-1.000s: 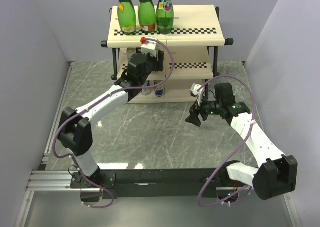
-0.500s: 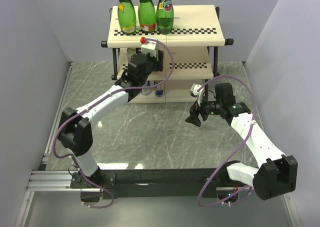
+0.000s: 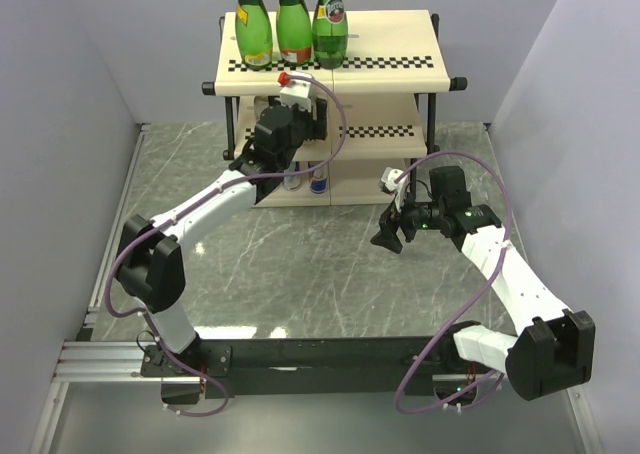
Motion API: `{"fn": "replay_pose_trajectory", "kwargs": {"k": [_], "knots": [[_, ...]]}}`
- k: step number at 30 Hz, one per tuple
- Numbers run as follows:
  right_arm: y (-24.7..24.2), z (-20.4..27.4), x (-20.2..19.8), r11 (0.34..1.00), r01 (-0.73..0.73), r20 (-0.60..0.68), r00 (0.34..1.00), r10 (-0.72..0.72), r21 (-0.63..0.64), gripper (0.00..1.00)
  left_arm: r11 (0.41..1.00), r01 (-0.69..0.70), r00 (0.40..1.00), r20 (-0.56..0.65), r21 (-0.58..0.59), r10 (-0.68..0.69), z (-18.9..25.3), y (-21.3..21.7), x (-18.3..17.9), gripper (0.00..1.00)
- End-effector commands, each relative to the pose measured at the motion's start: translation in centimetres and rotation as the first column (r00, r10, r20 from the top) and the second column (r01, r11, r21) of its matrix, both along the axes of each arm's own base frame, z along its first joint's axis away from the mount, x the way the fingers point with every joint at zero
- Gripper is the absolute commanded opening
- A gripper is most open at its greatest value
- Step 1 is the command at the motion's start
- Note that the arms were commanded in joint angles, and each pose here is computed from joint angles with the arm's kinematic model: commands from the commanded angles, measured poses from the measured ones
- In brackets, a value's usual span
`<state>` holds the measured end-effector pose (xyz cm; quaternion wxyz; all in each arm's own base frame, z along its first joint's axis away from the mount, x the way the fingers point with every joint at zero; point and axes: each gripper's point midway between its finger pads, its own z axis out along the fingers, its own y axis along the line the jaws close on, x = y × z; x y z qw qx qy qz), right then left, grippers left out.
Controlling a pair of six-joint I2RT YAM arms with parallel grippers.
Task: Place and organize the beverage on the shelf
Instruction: Place the drink on the shelf.
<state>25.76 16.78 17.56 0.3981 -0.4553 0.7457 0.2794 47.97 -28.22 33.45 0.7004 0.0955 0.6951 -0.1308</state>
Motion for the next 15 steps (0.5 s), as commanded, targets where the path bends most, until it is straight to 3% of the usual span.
{"fn": "replay_pose_trajectory", "kwargs": {"k": [1,15], "knots": [[0.0,2.2,0.5,1.0,-0.009,0.068,0.998,0.008,0.018,0.82,0.989,0.003,0.982,0.186,-0.145,0.024,8.6,0.8,-0.8,0.78],[-0.2,2.2,0.6,1.0,-0.004,0.072,0.997,0.003,0.018,0.82,0.984,0.033,0.982,0.188,-0.175,0.0,9.4,1.3,-2.3,0.99]]}}
